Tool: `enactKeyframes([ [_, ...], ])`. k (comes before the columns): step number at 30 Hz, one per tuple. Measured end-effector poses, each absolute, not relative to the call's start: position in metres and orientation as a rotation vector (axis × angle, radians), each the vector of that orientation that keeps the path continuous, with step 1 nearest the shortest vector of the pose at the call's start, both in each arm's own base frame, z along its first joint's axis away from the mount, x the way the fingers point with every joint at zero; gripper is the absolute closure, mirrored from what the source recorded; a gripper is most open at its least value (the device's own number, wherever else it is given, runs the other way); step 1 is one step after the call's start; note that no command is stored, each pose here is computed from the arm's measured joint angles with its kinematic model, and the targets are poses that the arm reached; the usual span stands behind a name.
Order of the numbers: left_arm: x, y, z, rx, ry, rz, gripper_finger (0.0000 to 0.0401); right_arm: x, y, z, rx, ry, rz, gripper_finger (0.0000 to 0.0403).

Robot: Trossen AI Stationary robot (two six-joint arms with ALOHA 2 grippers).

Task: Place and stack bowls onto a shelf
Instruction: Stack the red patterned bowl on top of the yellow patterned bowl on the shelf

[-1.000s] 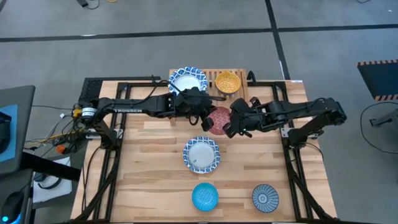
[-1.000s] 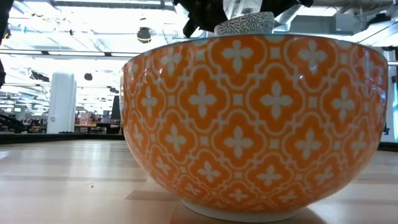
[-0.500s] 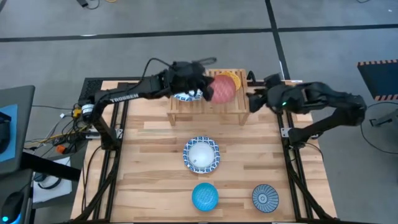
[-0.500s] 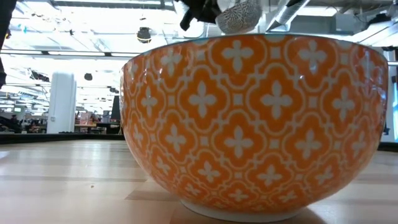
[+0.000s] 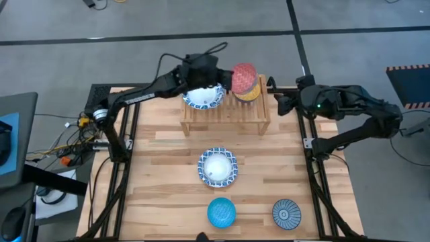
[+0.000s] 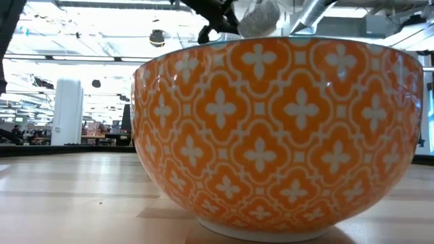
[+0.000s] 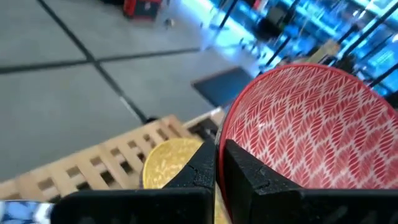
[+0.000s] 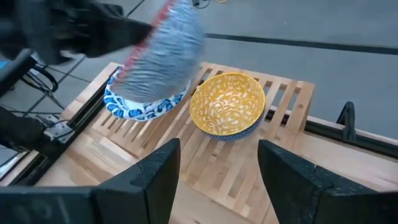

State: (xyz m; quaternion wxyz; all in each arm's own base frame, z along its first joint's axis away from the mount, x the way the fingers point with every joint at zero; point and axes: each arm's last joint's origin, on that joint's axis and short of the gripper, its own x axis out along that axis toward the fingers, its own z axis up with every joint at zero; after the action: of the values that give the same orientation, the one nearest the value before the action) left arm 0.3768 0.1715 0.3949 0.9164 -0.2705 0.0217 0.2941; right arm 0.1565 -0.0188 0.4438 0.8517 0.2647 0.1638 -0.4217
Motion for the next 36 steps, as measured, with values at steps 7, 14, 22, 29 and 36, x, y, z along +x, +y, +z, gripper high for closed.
enactKeyframes([
  [7, 0.408, 0.187, 0.391, -0.506, 0.213, 0.627, 0.0401, 0.159, -0.018, 0.439, 0.538, 0.396, -0.904, 0.0163],
  [14, 0.432, 0.199, 0.386, -0.391, 0.371, 0.632, 0.0401, 0.16, -0.018, 0.43, 0.553, 0.469, -0.951, 0.0163],
  [22, 0.438, 0.211, 0.365, -0.377, 0.474, 0.654, 0.0401, 0.159, -0.015, 0.429, 0.554, 0.484, -0.944, 0.0163],
  [29, 0.434, 0.22, 0.365, -0.341, 0.481, 0.658, 0.0401, 0.158, -0.017, 0.429, 0.555, 0.481, -0.955, 0.0163],
  [36, 0.435, 0.219, 0.366, -0.32, 0.48, 0.624, 0.0372, 0.158, -0.018, 0.429, 0.555, 0.479, -0.963, 0.0163],
])
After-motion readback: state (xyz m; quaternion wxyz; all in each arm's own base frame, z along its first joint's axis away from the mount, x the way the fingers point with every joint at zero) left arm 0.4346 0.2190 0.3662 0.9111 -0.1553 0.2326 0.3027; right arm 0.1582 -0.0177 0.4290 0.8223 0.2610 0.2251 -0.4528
